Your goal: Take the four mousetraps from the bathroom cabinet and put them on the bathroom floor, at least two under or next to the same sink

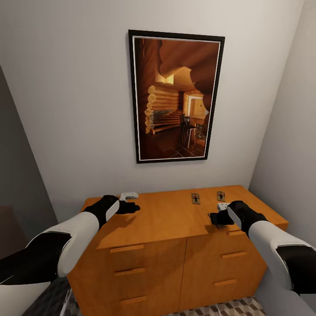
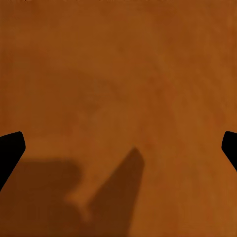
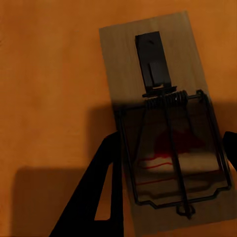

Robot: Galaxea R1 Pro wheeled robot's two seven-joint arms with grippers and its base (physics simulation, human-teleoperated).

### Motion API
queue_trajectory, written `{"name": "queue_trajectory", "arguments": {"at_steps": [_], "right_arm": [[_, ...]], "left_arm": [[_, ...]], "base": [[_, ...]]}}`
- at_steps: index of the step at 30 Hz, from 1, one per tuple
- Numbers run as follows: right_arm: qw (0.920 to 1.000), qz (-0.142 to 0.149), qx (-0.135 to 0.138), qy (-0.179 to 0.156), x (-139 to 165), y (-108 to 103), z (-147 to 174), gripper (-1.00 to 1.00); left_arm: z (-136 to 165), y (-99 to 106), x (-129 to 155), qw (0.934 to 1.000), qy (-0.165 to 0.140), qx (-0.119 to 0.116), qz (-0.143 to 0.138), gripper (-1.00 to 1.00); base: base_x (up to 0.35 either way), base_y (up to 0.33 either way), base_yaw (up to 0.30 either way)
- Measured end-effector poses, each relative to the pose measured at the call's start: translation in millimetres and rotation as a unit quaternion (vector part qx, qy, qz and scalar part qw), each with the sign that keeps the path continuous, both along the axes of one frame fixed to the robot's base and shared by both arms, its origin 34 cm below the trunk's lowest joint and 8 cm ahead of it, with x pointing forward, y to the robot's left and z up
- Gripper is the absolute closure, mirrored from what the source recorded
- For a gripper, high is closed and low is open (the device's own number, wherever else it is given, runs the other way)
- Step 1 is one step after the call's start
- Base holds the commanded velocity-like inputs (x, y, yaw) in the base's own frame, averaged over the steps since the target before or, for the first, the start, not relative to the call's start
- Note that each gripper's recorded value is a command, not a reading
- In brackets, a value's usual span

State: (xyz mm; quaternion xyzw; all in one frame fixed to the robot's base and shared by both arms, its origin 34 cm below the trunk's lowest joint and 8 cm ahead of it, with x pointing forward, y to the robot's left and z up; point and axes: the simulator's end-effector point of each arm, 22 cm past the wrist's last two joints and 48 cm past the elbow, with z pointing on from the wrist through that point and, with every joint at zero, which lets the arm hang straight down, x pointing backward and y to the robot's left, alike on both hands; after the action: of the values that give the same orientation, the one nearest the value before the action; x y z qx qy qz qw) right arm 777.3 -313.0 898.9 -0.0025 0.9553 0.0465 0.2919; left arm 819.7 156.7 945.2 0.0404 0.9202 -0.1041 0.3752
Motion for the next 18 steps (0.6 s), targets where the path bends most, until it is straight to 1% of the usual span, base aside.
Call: {"name": "queue_trajectory", "arguments": {"at_steps": [14,15,16,17,18], "right_arm": [[1.0000,0.001,-0.005,0.003,-2,-5,0,1.00],[0.9968,-0.018,0.014,0.077,-21,-8,18,1.00],[0.9991,-0.011,0.016,0.038,-2,-1,68,1.00],[0.9988,0.004,0.011,-0.047,26,8,134,1.00],[0.9986,0.003,0.009,-0.051,27,6,137,1.00]], "left_arm": [[2,0,1,1.0000,-0.003,-0.001,0.000,-1.00],[4,0,3,1.0000,-0.005,0.000,0.001,-1.00],[4,0,3,1.0000,-0.005,0.000,0.001,-1.00],[5,0,3,1.0000,-0.006,0.000,0.001,-1.00],[5,0,3,1.0000,-0.005,0.000,0.001,-1.00]], "base": [[0.000,0.000,0.000],[0.000,0.000,0.000],[0.000,0.000,0.000],[0.000,0.000,0.000],[0.000,0.000,0.000]]}}
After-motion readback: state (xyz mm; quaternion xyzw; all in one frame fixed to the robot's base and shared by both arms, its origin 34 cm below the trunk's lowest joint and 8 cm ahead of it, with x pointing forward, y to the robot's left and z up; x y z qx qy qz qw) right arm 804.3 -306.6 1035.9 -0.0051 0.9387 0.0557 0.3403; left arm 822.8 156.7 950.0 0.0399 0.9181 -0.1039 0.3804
